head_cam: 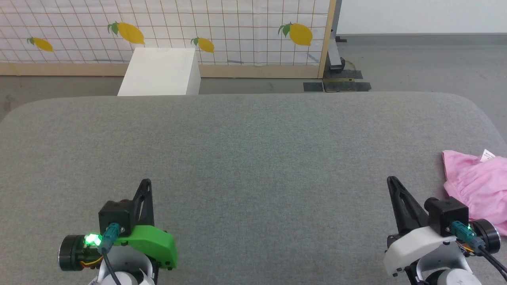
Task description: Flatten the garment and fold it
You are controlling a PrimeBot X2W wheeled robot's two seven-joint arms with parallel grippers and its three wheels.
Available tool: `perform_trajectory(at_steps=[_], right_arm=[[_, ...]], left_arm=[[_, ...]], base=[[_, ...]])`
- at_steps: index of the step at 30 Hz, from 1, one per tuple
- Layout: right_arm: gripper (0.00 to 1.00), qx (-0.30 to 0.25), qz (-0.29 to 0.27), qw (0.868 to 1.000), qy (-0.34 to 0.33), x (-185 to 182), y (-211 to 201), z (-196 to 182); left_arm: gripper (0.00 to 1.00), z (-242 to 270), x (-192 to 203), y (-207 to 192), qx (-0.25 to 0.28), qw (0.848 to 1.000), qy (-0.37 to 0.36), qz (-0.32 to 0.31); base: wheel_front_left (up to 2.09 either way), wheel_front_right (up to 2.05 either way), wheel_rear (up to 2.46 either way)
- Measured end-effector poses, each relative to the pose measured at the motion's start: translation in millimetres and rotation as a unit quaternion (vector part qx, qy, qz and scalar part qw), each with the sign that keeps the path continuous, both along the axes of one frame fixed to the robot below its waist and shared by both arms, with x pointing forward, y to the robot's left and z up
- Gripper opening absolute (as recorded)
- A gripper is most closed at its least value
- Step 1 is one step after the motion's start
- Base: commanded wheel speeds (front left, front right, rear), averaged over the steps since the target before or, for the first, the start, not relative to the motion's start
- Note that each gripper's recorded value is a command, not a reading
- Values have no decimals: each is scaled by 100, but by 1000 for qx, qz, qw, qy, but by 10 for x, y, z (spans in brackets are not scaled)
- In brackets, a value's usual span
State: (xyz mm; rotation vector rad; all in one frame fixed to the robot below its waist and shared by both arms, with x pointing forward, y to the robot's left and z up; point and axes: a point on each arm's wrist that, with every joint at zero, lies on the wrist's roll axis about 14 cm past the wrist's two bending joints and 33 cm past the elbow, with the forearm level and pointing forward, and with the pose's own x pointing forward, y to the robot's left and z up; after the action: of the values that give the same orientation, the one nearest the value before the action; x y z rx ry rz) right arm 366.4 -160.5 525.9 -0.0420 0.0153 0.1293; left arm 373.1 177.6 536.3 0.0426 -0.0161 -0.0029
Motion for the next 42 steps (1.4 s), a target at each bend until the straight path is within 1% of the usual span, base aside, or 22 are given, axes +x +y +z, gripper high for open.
perform_trajectory(at_steps=[42], right_arm=[[0,0,0,1000,0,0,1,1]], left_arm=[[0,0,0,1,0,1000,0,0]], base=[[0,0,0]])
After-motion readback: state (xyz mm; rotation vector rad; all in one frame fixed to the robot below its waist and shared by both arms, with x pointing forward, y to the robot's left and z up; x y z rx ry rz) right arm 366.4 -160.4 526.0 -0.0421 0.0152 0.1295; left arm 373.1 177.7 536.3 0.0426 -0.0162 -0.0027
